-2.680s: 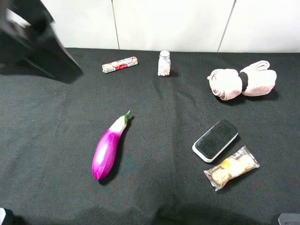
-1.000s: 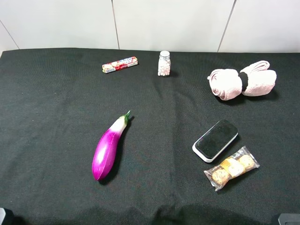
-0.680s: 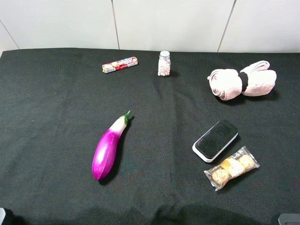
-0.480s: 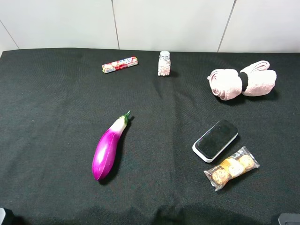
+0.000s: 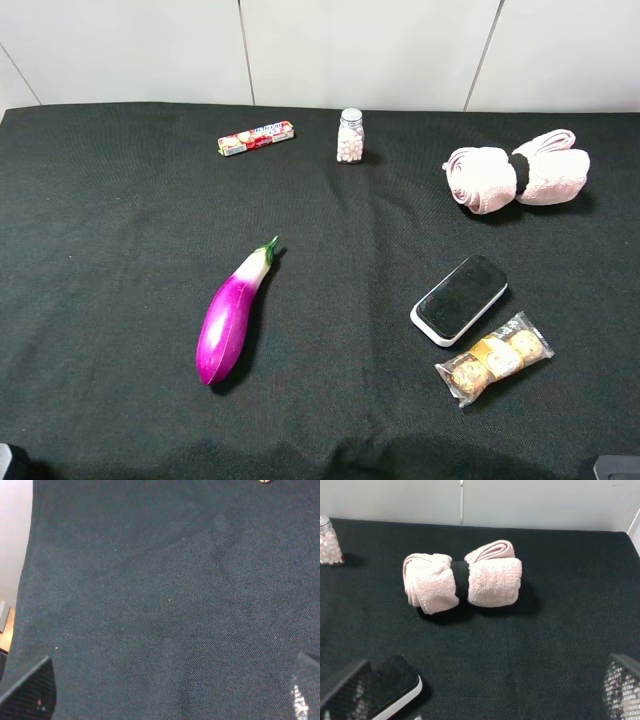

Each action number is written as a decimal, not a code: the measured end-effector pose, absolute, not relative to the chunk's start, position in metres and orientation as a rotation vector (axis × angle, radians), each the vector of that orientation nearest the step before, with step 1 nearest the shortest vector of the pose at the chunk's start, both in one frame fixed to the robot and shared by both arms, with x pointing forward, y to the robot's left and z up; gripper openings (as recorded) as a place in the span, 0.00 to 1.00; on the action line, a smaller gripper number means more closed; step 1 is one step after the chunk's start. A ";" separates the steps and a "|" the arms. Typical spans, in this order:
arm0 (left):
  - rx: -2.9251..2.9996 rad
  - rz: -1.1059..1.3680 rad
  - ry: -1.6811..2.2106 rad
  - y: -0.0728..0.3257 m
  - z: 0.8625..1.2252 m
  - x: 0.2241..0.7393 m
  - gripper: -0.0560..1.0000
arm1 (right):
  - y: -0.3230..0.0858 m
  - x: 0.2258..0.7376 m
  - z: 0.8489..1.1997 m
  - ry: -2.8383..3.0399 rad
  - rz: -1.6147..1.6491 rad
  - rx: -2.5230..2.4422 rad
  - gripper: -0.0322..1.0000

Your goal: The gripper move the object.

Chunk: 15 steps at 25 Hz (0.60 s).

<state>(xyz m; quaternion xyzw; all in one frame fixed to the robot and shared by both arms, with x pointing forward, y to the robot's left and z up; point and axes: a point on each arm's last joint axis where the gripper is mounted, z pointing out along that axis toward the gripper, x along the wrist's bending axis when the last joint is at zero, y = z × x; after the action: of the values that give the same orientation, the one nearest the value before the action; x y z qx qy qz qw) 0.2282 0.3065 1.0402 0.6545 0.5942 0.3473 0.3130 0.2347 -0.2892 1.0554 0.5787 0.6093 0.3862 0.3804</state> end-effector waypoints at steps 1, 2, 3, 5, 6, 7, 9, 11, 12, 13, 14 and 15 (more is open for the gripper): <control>1.726 0.916 1.567 0.306 1.040 0.228 0.99 | -0.289 0.235 1.055 1.556 0.986 1.477 0.70; 1.726 0.916 1.567 0.306 1.040 0.228 0.99 | -0.289 0.235 1.055 1.556 0.986 1.477 0.70; 1.726 0.918 1.567 0.307 1.040 0.228 0.99 | -0.289 0.235 1.055 1.556 0.986 1.477 0.70; 1.726 0.922 1.568 0.307 1.040 0.228 0.99 | -0.289 0.235 1.055 1.556 0.986 1.477 0.70; 1.727 0.925 1.569 0.307 1.040 0.228 0.99 | -0.289 0.235 1.055 1.556 0.986 1.477 0.70; 1.727 0.925 1.569 0.307 1.040 0.228 0.99 | -0.289 0.235 1.055 1.556 0.986 1.477 0.70; 1.727 0.925 1.569 0.307 1.040 0.228 0.99 | -0.289 0.235 1.055 1.556 0.986 1.477 0.70; 1.727 0.925 1.569 0.307 1.040 0.228 0.99 | -0.289 0.235 1.055 1.556 0.986 1.477 0.70; 1.727 0.925 1.569 0.307 1.040 0.228 0.99 | -0.289 0.235 1.055 1.556 0.986 1.477 0.70; 1.727 0.926 1.569 0.307 1.040 0.228 0.99 | -0.289 0.235 1.055 1.556 0.986 1.477 0.70; 1.727 0.926 1.569 0.307 1.040 0.228 0.99 | -0.289 0.235 1.055 1.556 0.986 1.477 0.70; 1.727 0.926 1.569 0.307 1.040 0.228 0.99 | -0.289 0.235 1.055 1.556 0.986 1.477 0.70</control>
<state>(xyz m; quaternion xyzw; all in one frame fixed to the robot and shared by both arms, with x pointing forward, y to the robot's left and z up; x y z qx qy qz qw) 0.2283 0.3072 1.0404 0.6540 0.5942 0.3505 0.3104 0.2347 -0.2892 1.0554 0.5787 0.6093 0.3862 0.3804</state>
